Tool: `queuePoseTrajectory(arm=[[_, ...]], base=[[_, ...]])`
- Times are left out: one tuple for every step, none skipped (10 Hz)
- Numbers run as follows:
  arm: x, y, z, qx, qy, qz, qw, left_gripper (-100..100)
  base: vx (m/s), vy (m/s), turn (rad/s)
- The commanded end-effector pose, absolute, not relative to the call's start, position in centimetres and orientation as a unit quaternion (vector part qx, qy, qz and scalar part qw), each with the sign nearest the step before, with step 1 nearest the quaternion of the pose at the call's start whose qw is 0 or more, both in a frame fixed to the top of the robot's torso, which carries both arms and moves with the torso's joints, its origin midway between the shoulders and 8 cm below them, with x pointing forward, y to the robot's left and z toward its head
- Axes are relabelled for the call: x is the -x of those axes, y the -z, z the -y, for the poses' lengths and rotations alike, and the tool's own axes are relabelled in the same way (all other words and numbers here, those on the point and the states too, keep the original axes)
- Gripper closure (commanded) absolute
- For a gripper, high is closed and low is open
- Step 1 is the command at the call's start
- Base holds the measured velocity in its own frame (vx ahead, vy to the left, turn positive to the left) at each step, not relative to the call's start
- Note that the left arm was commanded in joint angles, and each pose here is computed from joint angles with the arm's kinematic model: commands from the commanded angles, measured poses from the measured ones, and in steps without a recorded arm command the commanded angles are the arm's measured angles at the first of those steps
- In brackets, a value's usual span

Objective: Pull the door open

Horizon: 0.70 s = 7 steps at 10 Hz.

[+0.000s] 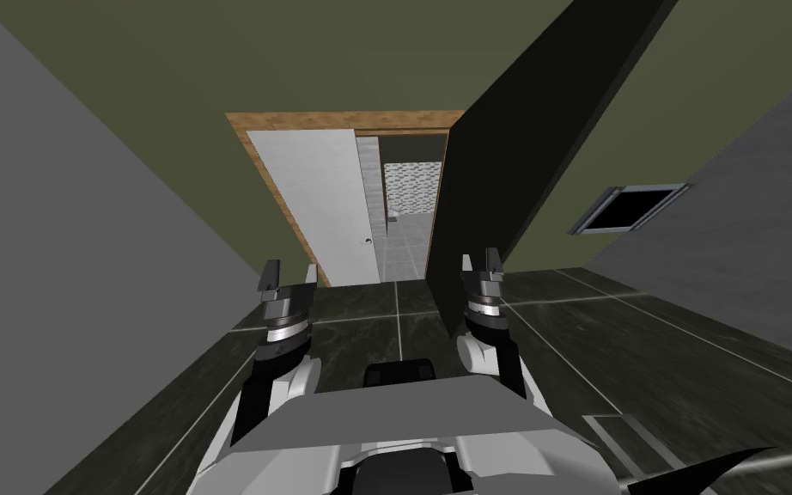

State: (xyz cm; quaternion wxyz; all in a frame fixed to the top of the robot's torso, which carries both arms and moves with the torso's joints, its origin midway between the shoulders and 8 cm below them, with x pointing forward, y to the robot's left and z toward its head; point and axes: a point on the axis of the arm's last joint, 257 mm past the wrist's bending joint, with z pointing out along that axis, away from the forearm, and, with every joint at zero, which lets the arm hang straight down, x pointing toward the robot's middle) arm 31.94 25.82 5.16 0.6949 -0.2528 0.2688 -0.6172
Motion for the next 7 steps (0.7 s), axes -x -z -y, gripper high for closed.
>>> queuePoseTrajectory(arm=[[-32.6,-4.0,-26.0,0.259,0.616,-0.277,0.691,-100],[-33.0,-3.4,-26.1,0.262,0.615,-0.281,0.689,-100],[-33.3,-2.8,-26.1,0.265,0.614,-0.285,0.687,-100],[-33.8,-2.0,-26.3,0.27,0.612,-0.29,0.684,-100],[-34.0,-1.5,-26.4,0.272,0.612,-0.293,0.683,-100],[-34.3,-1.1,-26.4,0.275,0.611,-0.296,0.681,-100],[-34.7,-0.2,-26.6,0.28,0.609,-0.301,0.678,-100]], base=[[0.091,0.012,-0.036],[0.167,0.024,-0.044],[0.153,0.006,-0.026],[0.147,0.009,-0.024],[0.119,0.005,-0.025],[0.09,-0.002,-0.024],[0.107,-0.001,-0.037]])
